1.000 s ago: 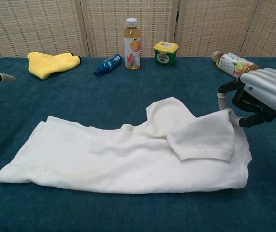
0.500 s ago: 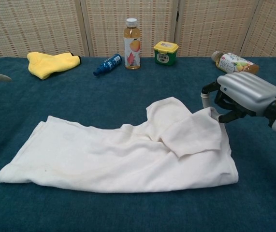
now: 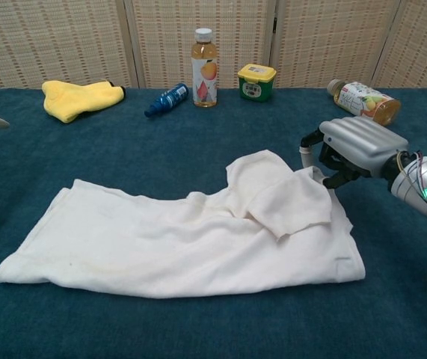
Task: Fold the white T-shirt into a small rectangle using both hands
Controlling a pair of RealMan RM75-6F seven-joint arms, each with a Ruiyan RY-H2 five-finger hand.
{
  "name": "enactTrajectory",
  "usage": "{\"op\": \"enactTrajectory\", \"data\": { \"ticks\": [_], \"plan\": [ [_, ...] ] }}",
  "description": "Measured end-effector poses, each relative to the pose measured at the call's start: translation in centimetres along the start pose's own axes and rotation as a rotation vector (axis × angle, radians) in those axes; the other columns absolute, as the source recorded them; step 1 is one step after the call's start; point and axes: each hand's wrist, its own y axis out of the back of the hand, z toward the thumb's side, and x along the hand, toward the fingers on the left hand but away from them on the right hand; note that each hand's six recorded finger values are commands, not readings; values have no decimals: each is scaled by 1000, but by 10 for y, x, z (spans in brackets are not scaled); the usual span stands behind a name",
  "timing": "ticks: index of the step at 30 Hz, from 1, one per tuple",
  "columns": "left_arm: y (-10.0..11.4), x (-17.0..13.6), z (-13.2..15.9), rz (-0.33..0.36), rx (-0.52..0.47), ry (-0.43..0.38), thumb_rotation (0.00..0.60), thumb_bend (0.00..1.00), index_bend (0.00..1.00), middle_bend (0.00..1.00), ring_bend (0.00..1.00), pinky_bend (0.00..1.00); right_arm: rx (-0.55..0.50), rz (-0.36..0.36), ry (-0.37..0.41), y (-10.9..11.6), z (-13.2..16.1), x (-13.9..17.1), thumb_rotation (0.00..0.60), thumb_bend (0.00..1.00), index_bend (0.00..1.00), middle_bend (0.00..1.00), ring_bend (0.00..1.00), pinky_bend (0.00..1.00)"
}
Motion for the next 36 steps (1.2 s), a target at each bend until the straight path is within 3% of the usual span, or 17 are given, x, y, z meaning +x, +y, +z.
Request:
{"op": "enactTrajectory", "data": {
  "ticks": [4,7,12,17,27,33,36],
  "plan": [
    [0,-1,-2,1,-3,4,600,329,0,861,789,869,10,18,-24,-3,-3,-3,600,610,662,953,1000,1000],
    [0,-2,-3,1,-1,5,600,329,0,861,789,869,18,36,-42,-5,-5,-5,600,557,531,942,999,1000],
    [-1,-2,-4,0,-2,7,600,329,0,861,789,869,13,55,-80,-5,-9,-9,600,344,310,930,992,1000],
    [1,-2,-4,6,-3,10,600,329,0,861,789,869,2,58,-114,0,-13,-13,600,203,210,928,986,1000],
    [5,-4,-6,20,-9,11,600,329,0,861,789,869,48,77,-72,17,-16,-4,600,184,170,918,980,1000],
    [6,-5,-6,18,-14,10,600,329,0,861,789,869,123,67,24,24,-12,18,600,260,171,918,980,1000],
    [7,-6,-5,18,-14,8,600,329,0,861,789,869,140,72,83,26,-8,31,600,265,233,920,980,1000]
  ]
}}
